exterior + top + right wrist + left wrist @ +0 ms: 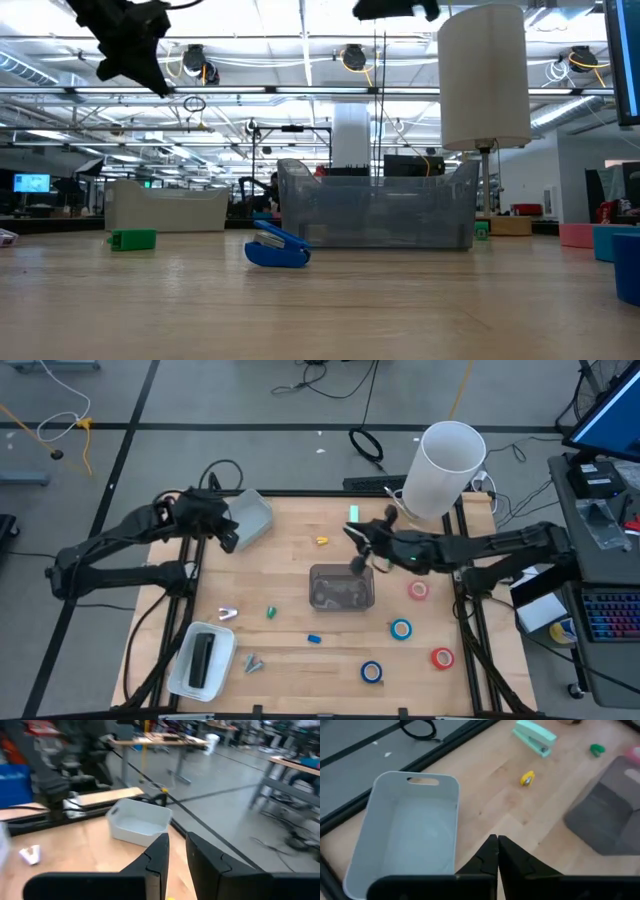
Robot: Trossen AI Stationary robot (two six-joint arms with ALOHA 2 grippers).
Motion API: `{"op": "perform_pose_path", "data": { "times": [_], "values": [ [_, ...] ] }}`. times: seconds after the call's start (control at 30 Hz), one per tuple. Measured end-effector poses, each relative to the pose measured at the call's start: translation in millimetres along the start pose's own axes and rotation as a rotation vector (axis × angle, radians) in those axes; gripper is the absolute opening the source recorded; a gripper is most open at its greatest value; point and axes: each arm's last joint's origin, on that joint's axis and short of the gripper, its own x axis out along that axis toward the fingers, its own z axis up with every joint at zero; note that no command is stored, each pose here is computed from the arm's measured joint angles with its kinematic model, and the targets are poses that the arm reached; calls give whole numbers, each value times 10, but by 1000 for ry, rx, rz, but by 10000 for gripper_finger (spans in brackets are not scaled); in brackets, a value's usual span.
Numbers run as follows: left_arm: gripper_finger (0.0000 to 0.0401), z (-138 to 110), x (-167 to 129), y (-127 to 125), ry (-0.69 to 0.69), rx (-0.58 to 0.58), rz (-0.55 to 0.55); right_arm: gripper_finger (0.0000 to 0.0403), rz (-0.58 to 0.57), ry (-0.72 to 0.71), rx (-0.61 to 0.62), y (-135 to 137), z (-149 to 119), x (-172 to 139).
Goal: Pick and place Stapler, Stapler remover, tape
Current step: Put the large light green stapler into the white bin
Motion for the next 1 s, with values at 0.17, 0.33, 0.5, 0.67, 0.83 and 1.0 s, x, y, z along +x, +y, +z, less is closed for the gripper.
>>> {"op": "perform_pose_path", "data": {
  "times": [0.17,0.33,0.5,0.67,0.83,1.0],
  "values": [
    [29,-22,-12,5,19,9,-16,59,-54,37,50,122,176,316],
    [31,-47,-11,10,47,27,-12,59,-115,159,40,205,128,689],
    [32,-48,-12,9,47,51,-17,59,-201,325,36,196,-40,1026],
    [31,-48,-11,9,47,63,-17,59,-271,459,78,85,-245,1310],
    [31,-49,-10,9,48,77,-17,59,-269,625,201,-104,-531,1554],
    [31,-51,-10,9,49,82,-19,59,-358,699,229,-273,-695,1661]
  ]
}}
